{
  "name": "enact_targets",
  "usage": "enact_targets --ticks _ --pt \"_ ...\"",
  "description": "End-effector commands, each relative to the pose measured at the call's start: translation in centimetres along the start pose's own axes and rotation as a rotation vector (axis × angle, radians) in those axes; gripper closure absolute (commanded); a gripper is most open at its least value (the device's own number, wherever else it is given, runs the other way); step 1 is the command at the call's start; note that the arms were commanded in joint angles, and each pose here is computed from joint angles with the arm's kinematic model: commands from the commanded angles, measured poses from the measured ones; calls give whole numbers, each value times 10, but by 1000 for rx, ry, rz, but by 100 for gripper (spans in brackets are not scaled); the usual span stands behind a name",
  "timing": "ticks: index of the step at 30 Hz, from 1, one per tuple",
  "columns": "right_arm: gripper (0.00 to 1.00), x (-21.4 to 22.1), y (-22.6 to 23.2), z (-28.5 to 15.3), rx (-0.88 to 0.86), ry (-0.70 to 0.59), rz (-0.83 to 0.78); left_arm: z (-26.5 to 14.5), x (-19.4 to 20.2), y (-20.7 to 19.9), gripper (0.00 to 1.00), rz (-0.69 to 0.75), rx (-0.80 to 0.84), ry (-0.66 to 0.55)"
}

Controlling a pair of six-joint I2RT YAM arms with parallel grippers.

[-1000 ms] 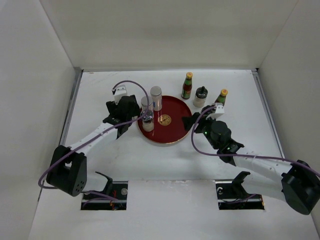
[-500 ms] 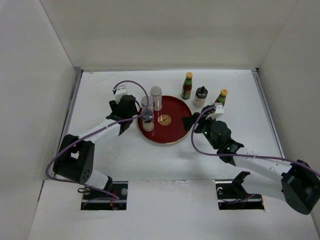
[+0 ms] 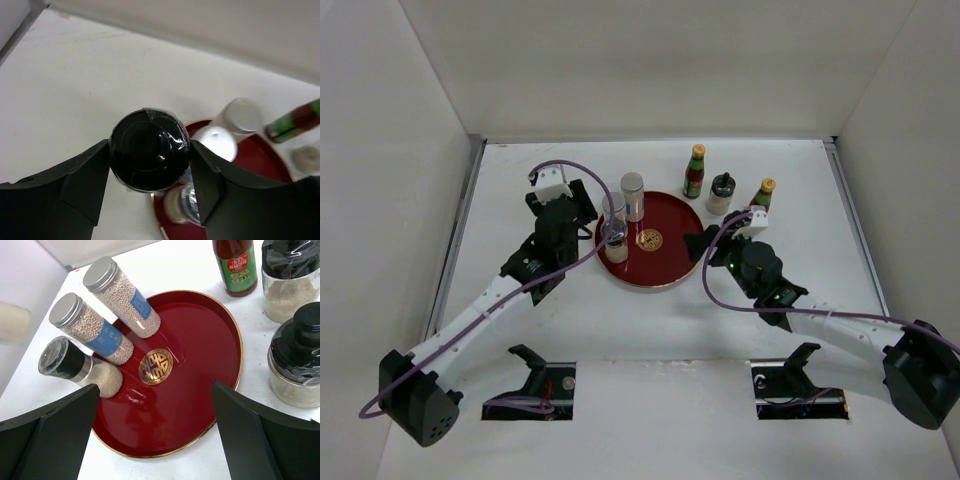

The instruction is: Organize the condiment bottles

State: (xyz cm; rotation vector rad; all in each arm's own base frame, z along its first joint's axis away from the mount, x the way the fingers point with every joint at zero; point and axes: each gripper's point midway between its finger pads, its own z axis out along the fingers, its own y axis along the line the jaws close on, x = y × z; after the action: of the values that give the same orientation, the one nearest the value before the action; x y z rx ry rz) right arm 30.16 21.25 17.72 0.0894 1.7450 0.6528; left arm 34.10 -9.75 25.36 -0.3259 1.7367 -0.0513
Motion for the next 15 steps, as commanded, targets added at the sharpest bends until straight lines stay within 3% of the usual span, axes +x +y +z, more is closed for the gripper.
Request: enact_targets --ticks 1,6,15 --pt "0 -28 13 -3 -40 -86 30 -27 -57 -42 65 -74 129 -129" --pt "0 -38 4 -10 -10 -125 47 -54 -30 -108 65 -1 318 -58" --pt "0 -46 -14 -12 52 -163 68 -71 54 -169 65 113 467 69"
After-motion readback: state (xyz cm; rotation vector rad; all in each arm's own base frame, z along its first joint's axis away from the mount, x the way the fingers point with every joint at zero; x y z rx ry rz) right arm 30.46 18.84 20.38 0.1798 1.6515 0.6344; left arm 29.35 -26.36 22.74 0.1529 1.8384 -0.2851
